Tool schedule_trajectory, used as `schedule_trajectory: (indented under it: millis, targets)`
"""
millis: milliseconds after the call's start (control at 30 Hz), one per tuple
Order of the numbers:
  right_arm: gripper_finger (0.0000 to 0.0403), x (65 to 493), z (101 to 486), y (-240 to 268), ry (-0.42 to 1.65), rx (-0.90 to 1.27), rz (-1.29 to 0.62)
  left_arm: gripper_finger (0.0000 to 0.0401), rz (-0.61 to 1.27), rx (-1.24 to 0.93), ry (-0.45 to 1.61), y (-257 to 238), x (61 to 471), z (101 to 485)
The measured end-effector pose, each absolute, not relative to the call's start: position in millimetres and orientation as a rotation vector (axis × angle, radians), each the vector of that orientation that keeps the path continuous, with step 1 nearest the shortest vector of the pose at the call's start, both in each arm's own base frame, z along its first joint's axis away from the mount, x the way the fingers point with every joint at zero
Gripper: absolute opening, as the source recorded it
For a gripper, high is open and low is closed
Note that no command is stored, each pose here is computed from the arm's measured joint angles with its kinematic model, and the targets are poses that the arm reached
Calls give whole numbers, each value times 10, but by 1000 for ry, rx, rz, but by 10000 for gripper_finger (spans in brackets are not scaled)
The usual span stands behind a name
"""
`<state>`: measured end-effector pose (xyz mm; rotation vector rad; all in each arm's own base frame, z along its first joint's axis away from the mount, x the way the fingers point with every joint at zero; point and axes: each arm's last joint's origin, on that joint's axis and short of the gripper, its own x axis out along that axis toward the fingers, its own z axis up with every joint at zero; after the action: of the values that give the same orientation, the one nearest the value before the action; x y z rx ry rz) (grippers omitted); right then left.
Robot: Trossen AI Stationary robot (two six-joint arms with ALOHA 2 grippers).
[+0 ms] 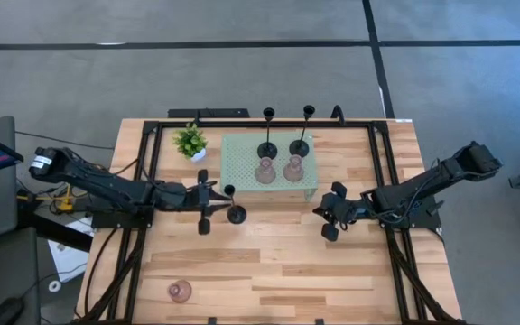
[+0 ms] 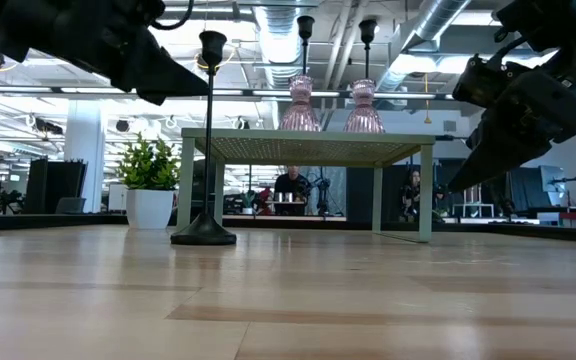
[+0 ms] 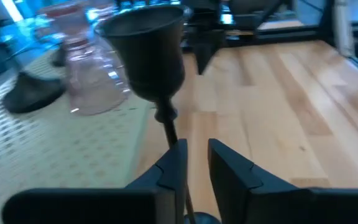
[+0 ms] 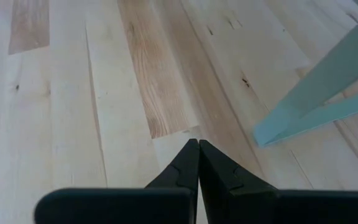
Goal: Pick & Place candle stick holders
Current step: Put the black candle holder on the shelf
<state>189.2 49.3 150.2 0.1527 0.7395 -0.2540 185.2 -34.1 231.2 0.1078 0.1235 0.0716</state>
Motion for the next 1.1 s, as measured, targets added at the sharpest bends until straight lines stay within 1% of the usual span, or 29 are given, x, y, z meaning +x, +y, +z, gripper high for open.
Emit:
schedule_trajectory:
  millis: [200,400,533,933,1100]
  targets:
    - [0,1892,1501,493,740,151,-252,107,88,66,121,-337,1851,2313]
    - [0,1891,1501,493,741,151,-252,135,63,38,122,-359,1848,2311]
    - [0,1891,1501,494,741,152,-250,138,52,11,129,-380,1843,2303]
    - [0,1891,1501,494,742,152,-251,133,51,24,185,-382,1833,2248]
    - [0,1891,1501,494,741,153,-251,132,133,32,182,-356,1832,2249]
